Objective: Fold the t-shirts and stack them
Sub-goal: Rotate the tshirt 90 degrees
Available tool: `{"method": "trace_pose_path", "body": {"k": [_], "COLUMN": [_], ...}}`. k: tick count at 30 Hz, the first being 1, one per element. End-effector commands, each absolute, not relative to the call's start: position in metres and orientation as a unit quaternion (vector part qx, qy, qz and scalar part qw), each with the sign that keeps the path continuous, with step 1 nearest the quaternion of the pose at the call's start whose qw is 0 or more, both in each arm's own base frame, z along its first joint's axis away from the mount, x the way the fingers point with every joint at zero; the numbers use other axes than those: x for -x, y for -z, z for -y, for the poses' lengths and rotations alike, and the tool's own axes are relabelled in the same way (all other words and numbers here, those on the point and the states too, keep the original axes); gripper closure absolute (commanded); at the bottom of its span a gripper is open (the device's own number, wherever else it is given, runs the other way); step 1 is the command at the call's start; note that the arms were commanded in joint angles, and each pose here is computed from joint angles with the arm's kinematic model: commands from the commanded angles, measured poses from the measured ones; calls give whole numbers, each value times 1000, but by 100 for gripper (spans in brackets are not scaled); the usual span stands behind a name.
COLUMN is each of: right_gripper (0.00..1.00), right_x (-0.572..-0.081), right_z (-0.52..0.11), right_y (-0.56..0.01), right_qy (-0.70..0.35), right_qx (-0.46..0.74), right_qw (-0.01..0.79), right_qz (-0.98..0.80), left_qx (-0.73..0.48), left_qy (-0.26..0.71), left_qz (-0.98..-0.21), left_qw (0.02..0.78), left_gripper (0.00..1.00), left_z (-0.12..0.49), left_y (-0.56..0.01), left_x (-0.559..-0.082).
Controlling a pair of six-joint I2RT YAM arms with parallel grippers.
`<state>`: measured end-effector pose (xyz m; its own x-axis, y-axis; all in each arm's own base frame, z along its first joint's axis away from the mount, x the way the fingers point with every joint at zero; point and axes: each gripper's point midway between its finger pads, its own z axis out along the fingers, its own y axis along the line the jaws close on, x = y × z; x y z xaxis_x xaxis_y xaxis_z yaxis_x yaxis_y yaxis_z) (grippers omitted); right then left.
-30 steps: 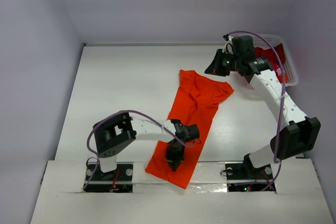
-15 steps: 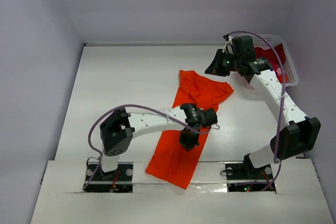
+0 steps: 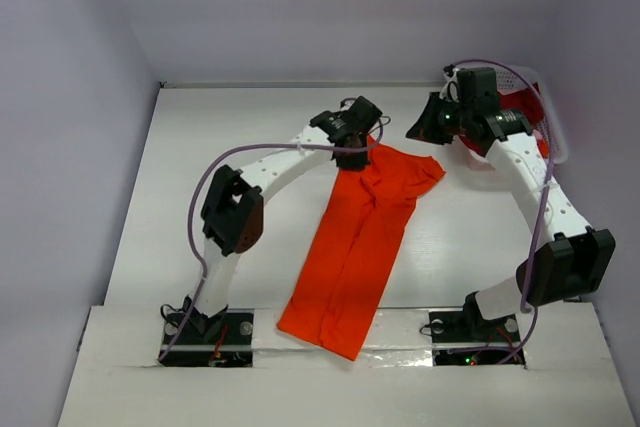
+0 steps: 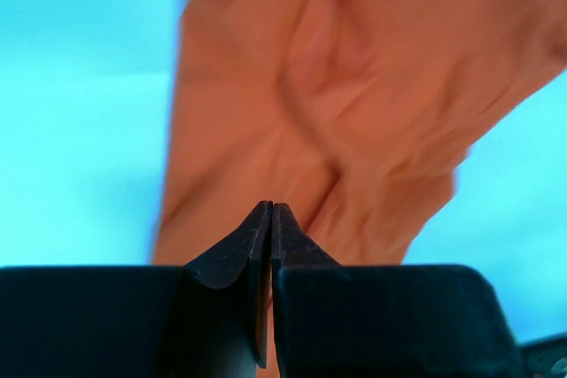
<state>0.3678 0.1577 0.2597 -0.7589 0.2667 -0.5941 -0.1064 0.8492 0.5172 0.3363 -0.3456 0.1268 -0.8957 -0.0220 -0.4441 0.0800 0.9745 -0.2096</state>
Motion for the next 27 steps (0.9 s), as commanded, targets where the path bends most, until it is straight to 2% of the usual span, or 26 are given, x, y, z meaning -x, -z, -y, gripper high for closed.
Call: {"method": "trace_pose_path", "body": {"k": [1,5,11,27], "right_gripper": [100,100,100,100], "right_x": [-367,-367,-371,-377], "right_z": [-132,-121,-110,-111], "right_y": [-279,-272,-262,-246], "right_qy": [-256,-244,-238,-241], "right_qx": [-68,-83,-99,-100], "right_qw": [376,371,363,343], "right_qz": [-888,-892,-896,-903], "left_qx": [-76,-99,-109,-135], "left_qy": [192,245,286,339], "left_qz": [-935,-926,-919,-911], "left_qw": [289,271,250,194], "left_gripper": [100,100,100,100], "left_z": [393,422,429,455], "left_y": [-165,-158,-137,-87], "left_x": [-370,-384,-390,-400]}}
